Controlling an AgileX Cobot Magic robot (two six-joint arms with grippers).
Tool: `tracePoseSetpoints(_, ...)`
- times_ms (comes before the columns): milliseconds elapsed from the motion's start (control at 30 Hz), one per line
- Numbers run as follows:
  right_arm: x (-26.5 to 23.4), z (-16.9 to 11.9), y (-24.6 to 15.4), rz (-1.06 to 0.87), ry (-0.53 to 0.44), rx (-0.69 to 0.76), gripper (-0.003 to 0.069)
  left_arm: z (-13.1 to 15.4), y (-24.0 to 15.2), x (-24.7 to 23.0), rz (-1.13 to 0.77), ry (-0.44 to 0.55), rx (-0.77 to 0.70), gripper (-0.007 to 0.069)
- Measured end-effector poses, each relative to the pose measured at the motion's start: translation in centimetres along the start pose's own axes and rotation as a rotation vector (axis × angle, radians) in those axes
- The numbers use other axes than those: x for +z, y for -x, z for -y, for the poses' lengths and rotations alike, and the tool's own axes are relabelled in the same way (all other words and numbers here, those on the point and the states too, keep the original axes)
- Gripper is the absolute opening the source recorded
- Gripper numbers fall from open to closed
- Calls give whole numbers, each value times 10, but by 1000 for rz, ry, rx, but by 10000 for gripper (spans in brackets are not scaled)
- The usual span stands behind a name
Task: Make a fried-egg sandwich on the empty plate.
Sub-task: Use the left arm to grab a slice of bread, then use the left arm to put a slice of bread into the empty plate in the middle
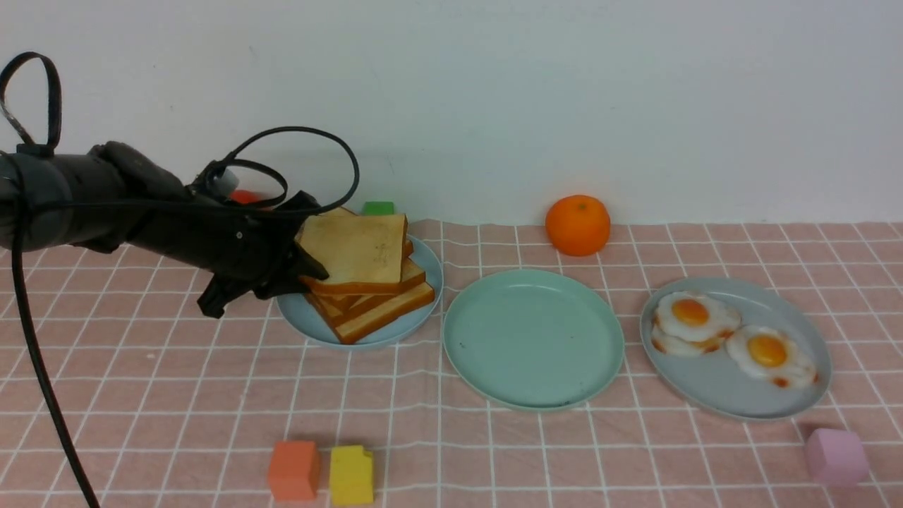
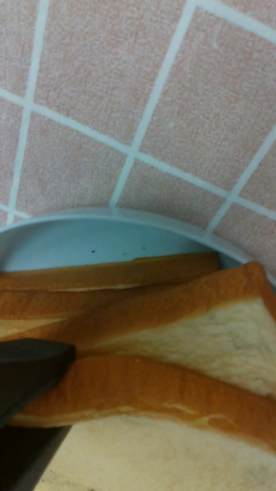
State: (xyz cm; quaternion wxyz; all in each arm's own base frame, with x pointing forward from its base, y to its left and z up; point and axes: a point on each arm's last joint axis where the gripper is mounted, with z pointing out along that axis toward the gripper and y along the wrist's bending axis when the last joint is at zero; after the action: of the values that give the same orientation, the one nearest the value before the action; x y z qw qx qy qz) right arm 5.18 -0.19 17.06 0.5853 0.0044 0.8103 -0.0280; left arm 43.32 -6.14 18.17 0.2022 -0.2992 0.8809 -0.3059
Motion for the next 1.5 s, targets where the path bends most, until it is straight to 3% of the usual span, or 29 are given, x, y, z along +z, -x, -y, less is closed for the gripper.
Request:
tracePoseSetpoints(400, 0, 0, 0, 0, 0, 1, 239, 30, -5, -49, 18, -63, 136, 130)
tracePoseSetpoints(600, 0, 0, 0, 0, 0, 1, 239, 65, -17, -95, 22, -249, 199, 130)
tracePoseSetpoints(700, 0, 0, 0, 0, 0, 1, 239, 84, -38, -95, -42, -346, 256, 130)
tracePoseSetpoints(800, 0, 0, 0, 0, 0, 1, 239, 98, -64, -81, -109, -377, 340, 130)
tracePoseSetpoints(1067, 0, 0, 0, 0, 0, 1, 239, 102, -122, 1, -169, -296, 417, 130)
tracePoseSetpoints(1400, 0, 0, 0, 0, 0, 1, 239, 76, -134, 51, -195, -196, 378, 130)
tracePoseSetpoints(1500, 0, 0, 0, 0, 0, 1, 239, 75, -133, 52, -188, -192, 377, 187)
